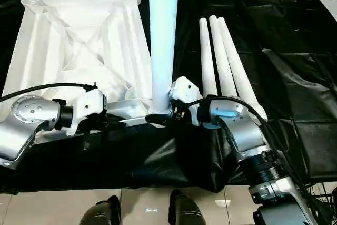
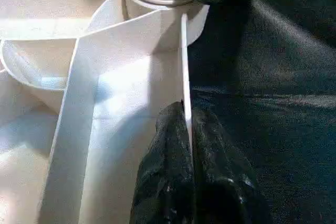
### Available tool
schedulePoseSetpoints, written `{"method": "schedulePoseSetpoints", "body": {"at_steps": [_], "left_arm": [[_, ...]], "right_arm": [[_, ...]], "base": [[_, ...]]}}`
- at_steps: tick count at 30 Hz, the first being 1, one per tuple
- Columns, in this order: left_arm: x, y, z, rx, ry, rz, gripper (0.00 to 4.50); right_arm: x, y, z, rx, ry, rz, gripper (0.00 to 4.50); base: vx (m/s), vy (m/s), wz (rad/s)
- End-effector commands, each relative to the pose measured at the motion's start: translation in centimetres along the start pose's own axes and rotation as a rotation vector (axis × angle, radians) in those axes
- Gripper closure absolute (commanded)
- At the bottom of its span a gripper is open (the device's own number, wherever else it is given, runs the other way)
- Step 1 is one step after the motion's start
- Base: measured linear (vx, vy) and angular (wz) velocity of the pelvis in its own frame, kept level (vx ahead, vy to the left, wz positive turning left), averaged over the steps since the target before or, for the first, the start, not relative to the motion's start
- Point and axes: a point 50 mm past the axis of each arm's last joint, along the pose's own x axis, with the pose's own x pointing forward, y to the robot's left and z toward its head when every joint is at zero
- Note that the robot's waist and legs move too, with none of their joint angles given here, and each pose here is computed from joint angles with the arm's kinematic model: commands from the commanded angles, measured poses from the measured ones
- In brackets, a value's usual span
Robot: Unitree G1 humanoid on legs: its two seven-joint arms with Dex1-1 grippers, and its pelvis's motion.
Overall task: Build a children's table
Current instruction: Rotate leg to tighten
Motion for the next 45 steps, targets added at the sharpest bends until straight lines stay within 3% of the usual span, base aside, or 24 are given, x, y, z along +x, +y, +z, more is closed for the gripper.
{"method": "schedulePoseSetpoints", "body": {"at_steps": [1,6,7,12,16,18,21,30,33,37,39,45], "left_arm": [[1.1,-1.1,-1.2,-0.055,0.030,-0.059,4.50],[1.4,-0.5,-1.4,-0.090,0.037,0.014,4.50],[1.8,0.2,-1.4,-0.125,0.050,0.095,4.50],[3.0,1.7,-1.3,-0.205,0.073,0.293,4.50],[3.7,2.2,-1.2,-0.250,0.090,0.377,4.50],[5.0,2.8,-0.6,-0.290,0.105,0.463,4.50],[5.9,2.9,-0.1,-0.303,0.096,0.484,4.50],[6.5,2.4,0.2,-0.253,0.092,0.432,4.50],[6.5,2.5,0.3,-0.240,0.081,0.431,4.50],[6.5,2.8,0.6,-0.235,0.063,0.435,4.50],[6.5,3.1,1.0,-0.204,0.031,0.441,4.50],[6.4,3.8,1.8,-0.160,-0.029,0.476,4.50]], "right_arm": [[0.6,0.5,-0.9,0.031,0.016,0.004,1.78],[1.1,-0.2,-1.8,0.130,-0.006,-0.141,1.78],[1.7,-0.4,-2.3,0.192,-0.018,-0.240,1.79],[4.0,-0.2,-3.1,0.321,-0.026,-0.468,1.80],[5.2,-0.3,-3.4,0.391,-0.015,-0.599,1.80],[6.9,-0.4,-3.9,0.513,0.008,-0.771,1.80],[8.1,-0.4,-3.7,0.572,-0.001,-0.828,1.80],[9.2,-0.8,-2.2,0.557,-0.067,-0.806,1.80],[8.8,-1.3,-1.8,0.527,-0.083,-0.819,1.09],[7.9,-2.0,-1.0,0.437,-0.087,-0.841,0.77],[6.1,-2.7,0.3,0.338,-0.113,-0.876,0.77],[2.6,-2.5,2.3,0.263,-0.155,-0.877,0.77]], "base": [[0.000,0.000,0.00],[0.000,0.000,0.00],[0.000,0.000,0.00],[0.000,0.000,0.00],[0.000,0.000,0.00],[0.000,0.000,0.00],[0.000,0.000,0.00],[0.000,0.000,0.00],[0.000,0.000,0.00],[0.000,0.000,0.00],[0.000,0.000,0.00],[0.000,0.000,0.00]]}}
